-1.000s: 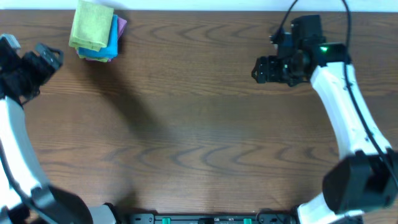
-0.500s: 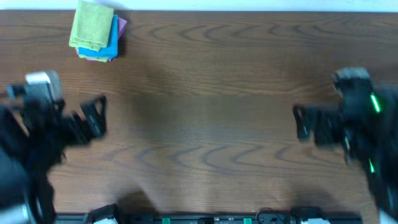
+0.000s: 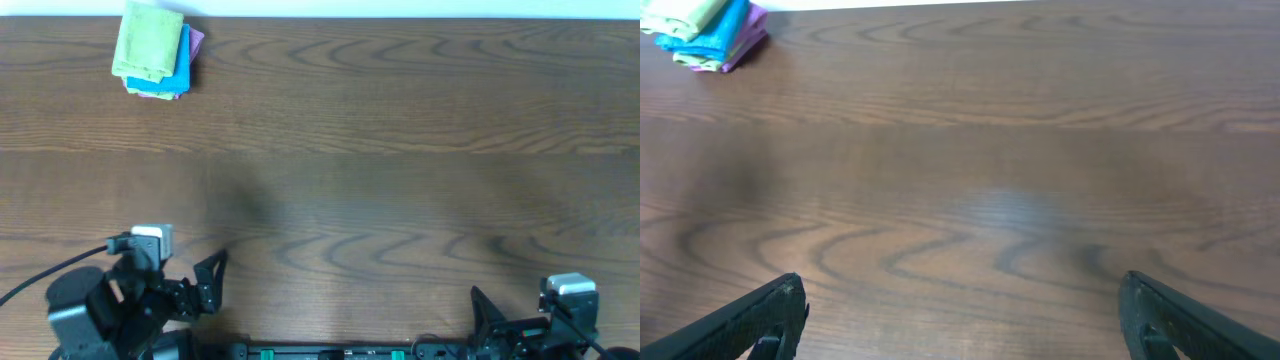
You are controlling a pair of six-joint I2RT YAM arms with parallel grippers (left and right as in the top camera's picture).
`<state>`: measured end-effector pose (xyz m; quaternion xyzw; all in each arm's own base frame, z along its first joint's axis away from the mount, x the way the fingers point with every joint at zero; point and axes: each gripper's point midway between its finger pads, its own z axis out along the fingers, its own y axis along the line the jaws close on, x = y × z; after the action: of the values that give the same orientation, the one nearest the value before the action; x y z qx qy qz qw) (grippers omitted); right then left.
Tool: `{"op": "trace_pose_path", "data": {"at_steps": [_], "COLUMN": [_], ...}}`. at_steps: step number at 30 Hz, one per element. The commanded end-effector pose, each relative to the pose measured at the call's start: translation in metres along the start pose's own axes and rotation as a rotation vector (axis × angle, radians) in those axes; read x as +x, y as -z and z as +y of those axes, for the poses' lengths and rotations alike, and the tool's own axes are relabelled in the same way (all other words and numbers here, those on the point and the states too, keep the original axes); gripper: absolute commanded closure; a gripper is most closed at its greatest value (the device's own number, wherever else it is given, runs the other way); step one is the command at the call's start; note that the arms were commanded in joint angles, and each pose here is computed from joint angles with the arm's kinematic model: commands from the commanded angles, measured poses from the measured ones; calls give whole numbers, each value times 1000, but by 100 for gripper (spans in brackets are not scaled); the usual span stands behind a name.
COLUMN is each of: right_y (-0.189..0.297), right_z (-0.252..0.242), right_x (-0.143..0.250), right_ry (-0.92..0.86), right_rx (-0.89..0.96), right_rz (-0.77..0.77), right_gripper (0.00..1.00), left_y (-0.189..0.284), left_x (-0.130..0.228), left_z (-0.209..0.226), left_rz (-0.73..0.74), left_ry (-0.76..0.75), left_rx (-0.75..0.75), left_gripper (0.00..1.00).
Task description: Fold the cloth
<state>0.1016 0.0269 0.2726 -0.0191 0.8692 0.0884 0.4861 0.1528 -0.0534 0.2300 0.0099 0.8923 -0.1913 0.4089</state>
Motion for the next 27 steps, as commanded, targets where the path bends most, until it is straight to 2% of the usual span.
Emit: {"op": "trace_pose_path", "data": {"at_steps": [1, 12, 20, 24, 27], "right_y": [0, 0, 0, 0, 0], "right_z": [2, 1, 1, 1, 1], "right_x": [1, 6, 6, 6, 6], "right_ry": [-20, -44, -44, -44, -44], "right_rx": [-8, -5, -5, -6, -6], "right_rz": [-2, 16, 16, 16, 16], "right_gripper": [1, 1, 1, 1, 1], "left_y": [-3, -4, -4, -3, -10], "left_x": [3, 3, 3, 0, -6], "left_z": [-14, 0, 0, 21, 28], "left_rz": [5, 5, 5, -8, -57], "left_ry": [-18, 30, 30, -47, -131], "left_rx": [97, 10, 10, -109, -137], "left_gripper": [5, 4, 5, 5, 5]}}
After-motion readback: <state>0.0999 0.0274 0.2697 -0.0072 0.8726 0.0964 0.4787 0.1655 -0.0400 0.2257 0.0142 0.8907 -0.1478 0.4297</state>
